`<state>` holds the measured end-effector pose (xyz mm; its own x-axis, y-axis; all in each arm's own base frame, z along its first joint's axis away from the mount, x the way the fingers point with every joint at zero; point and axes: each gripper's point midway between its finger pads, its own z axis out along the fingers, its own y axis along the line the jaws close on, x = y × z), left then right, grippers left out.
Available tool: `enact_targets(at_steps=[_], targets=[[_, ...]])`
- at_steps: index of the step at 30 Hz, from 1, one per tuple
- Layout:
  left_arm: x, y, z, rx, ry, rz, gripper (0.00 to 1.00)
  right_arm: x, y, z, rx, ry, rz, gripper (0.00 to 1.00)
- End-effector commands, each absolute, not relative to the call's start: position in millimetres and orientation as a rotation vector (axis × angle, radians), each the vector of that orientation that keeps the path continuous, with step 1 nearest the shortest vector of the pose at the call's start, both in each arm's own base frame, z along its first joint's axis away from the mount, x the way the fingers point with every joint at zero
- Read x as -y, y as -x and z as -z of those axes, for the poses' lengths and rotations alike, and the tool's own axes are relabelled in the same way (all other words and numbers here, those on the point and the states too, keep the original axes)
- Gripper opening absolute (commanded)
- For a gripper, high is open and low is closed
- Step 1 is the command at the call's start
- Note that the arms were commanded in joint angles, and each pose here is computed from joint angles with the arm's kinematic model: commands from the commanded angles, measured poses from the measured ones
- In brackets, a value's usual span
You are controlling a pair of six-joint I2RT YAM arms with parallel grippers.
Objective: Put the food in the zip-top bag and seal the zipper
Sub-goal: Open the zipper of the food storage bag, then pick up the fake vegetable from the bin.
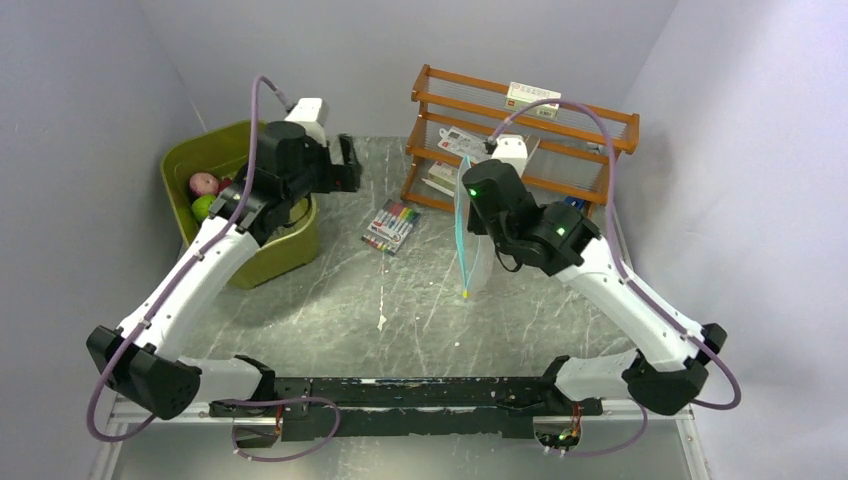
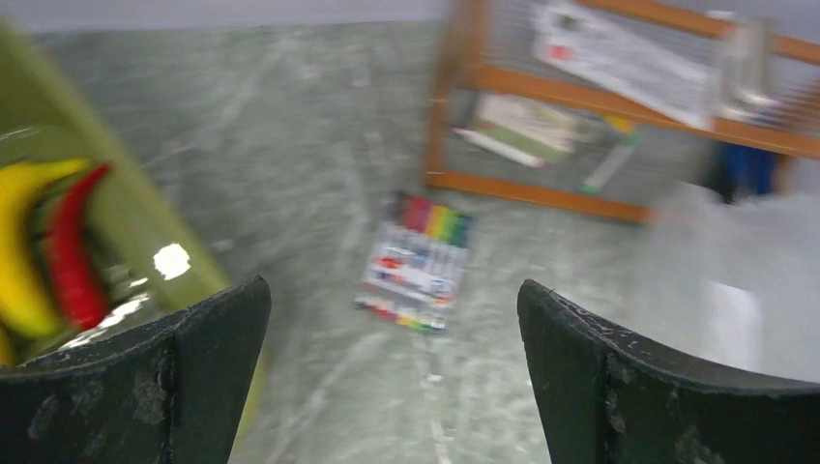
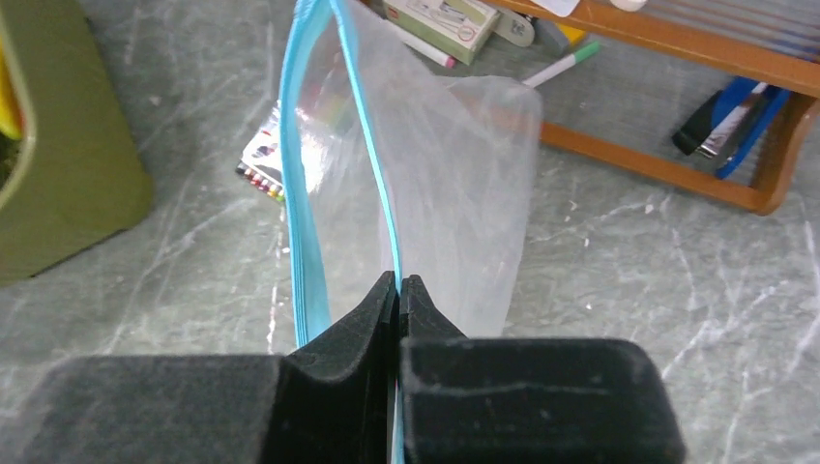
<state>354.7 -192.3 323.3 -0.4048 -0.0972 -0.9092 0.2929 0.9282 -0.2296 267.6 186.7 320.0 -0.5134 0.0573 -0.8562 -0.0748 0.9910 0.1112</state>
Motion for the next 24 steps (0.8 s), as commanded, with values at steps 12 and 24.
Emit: enact_targets(at_steps=[12, 24], targets=[[-47, -418, -255, -2.049, 0.346, -0.408, 0.91, -233, -265, -230, -2.244, 0.261, -0.250, 0.00], [-147, -441, -232, -1.982, 0.556, -0.591, 0.95, -236, -257, -244, -2.156, 0.259, -0.381, 0.00]])
